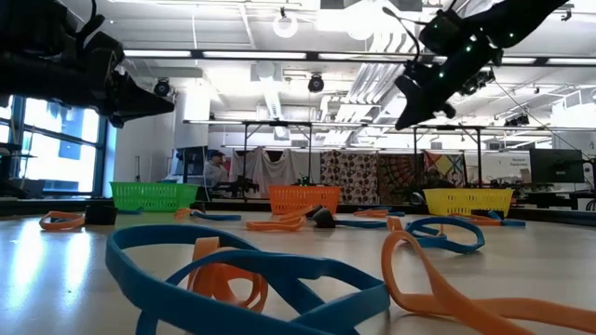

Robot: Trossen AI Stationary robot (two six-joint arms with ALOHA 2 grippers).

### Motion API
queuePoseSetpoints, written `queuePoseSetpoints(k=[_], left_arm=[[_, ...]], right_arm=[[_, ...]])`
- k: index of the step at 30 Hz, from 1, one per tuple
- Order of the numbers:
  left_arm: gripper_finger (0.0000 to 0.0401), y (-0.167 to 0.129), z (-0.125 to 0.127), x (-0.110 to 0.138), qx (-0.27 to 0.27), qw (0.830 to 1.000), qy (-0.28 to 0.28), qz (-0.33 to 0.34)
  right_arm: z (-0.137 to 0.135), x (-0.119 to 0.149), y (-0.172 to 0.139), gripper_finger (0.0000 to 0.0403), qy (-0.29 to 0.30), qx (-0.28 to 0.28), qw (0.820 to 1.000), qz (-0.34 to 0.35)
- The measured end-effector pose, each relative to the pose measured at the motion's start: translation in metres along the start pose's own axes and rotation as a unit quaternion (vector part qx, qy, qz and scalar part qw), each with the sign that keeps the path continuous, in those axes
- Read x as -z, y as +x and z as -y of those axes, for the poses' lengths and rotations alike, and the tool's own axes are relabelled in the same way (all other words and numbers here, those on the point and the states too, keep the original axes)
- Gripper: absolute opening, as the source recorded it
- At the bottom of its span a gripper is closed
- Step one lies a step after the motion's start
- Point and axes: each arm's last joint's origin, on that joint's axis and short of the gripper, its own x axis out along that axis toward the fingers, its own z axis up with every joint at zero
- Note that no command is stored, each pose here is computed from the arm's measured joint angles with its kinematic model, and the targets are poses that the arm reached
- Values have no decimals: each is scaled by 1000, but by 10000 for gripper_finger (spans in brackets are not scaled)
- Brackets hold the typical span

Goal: Sort rubber bands into baskets
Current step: Put the orange rubber band into the green bin

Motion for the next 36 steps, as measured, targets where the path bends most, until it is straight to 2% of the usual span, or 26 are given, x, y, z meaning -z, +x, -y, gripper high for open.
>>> queuePoseSetpoints(k=[8, 14, 22, 28, 36], left_arm=[[0, 3, 1, -6, -2, 1000, 7, -18], [0, 8, 1, -10, -2, 999, 10, -39], [0, 18, 4, -25, 16, 998, 20, -57], [0, 29, 7, -29, 32, 996, 25, -83], [0, 44, 15, -32, 58, 990, 43, -119]], right_arm=[[-39, 27, 8, 0, -38, -79, 995, 42], [-68, 37, 4, 0, -52, -126, 989, 65], [-91, 45, -3, 0, -80, -136, 983, 98], [-103, 53, -7, 0, -91, -155, 979, 93], [-119, 58, -15, 0, -104, -152, 978, 100]])
